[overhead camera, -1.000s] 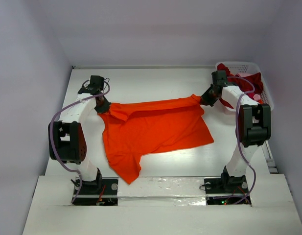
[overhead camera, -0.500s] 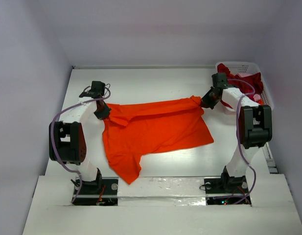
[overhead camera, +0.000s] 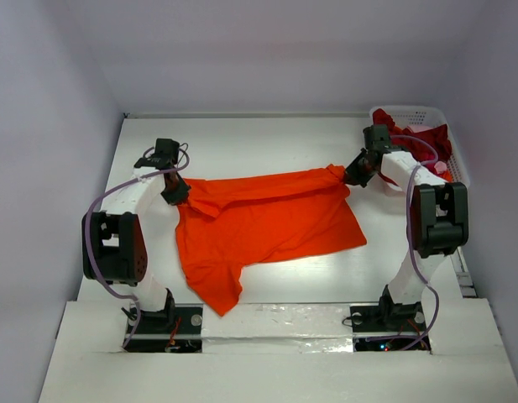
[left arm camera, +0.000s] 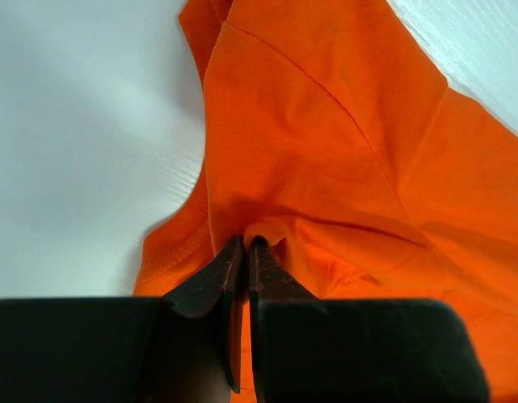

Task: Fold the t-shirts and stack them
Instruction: Fold the tshirt

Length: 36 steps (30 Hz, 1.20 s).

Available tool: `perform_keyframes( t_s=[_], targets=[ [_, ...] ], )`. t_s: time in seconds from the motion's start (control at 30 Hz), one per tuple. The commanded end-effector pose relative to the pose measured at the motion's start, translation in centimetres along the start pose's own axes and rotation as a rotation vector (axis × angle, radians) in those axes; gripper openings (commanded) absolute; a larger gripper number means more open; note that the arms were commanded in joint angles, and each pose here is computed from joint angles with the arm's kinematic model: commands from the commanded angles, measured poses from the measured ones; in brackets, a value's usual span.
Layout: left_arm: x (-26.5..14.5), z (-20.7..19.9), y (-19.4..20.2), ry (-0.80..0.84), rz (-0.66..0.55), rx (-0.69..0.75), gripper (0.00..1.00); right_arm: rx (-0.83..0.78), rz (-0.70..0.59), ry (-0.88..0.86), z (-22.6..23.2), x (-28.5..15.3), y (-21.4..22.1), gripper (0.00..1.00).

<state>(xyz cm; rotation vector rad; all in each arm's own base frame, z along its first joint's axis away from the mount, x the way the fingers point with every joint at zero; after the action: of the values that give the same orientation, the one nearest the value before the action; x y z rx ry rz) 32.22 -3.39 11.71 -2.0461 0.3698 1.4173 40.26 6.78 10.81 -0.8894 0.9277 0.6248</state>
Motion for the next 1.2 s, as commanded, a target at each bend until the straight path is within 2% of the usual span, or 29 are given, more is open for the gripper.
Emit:
perform_keyframes(
  t_s=[0.0, 0.73, 1.17],
  targets=[
    [-1.7, 0.2, -0.6, 0.018, -0.018, 0.006, 0.0, -0.018, -0.047, -0.03, 0.9, -1.7, -0.4, 0.0],
    [0.4, 3.0, 1.7, -0.063, 0.046, 0.041, 0.0, -0.045, 0.024, -0.037, 1.7, -0.5, 2.9, 0.0],
    [1.5, 4.3, 2.9, -0.088, 0.068, 0.038, 0.0, 0.0, 0.036, -0.035, 1.2, -0.1, 3.9, 0.0]
  ],
)
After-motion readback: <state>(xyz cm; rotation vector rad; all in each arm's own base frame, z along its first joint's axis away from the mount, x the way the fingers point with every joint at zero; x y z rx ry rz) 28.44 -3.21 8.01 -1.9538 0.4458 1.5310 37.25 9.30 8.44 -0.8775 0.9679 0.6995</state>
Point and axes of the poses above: each gripper's point midway between its finger pads, its own x axis out along the fingers, its own z axis along the line the jaws close on, y = z × x, the point moved 4 cm from there along -x, back along the fingers, and after that the axes turned 15 degrees about -x, right-handed, at the moved point
